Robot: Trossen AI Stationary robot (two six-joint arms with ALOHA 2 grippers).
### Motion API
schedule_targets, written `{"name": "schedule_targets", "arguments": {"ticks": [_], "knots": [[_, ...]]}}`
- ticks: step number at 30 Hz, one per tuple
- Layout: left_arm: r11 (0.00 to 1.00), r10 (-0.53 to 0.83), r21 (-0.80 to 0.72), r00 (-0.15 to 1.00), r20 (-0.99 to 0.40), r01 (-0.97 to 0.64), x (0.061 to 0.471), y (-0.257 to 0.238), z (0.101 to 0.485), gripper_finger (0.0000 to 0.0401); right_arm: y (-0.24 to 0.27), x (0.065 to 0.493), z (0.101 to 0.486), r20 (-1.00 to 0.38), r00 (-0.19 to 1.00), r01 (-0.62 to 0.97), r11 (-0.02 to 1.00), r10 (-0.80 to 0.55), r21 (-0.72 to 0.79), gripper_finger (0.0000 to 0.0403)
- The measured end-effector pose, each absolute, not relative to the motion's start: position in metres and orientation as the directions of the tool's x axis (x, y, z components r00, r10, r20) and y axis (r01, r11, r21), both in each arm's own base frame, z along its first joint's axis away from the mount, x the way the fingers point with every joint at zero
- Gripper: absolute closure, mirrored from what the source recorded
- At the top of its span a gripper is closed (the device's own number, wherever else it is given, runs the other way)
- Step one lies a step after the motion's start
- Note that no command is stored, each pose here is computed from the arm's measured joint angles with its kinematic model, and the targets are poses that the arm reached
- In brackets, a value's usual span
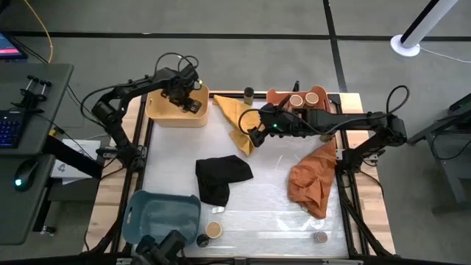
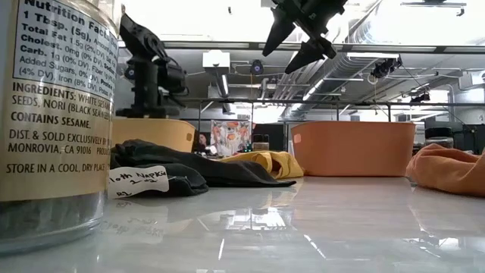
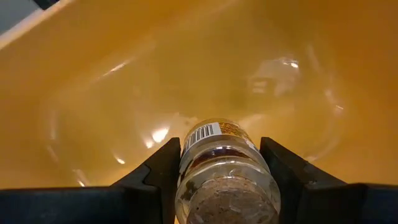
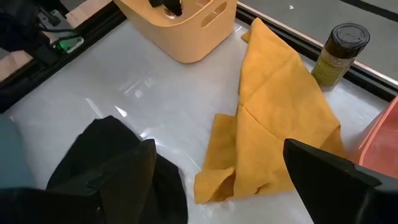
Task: Sort spices by type
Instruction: Put the top brown seasoning bottle into the yellow bin
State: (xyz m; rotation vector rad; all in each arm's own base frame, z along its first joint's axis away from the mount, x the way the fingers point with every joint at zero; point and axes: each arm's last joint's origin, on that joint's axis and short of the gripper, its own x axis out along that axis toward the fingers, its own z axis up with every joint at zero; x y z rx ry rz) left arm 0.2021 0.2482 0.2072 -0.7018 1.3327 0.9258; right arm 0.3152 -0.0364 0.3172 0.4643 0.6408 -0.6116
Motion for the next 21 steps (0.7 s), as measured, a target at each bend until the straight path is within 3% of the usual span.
{"name": "schedule_targets", "arguments": {"ticks": [4, 13, 21], "knots": [[0.427, 0.209, 0.097, -0.006, -0.978, -0.899, 0.2046, 0.2511, 0.2089, 0.0256, -0.0368, 0.3160, 0.3159, -0.671, 0.633, 0.663, 0.718, -0.387, 0.212, 0.0055], [0.249, 0.126, 0.015, 0.017, -0.992, -0.968, 0.2039, 0.2453, 0.2081, 0.0241, -0.0370, 0.3161, 0.3157, -0.669, 0.629, 0.651, 0.739, -0.396, 0.174, 0.0055], [0.207, 0.112, 0.000, 0.024, -0.993, -0.978, 0.2074, 0.2414, 0.2080, 0.0207, -0.0370, 0.3160, 0.3157, -0.669, 0.629, 0.642, 0.750, -0.396, 0.160, 0.0055]]}}
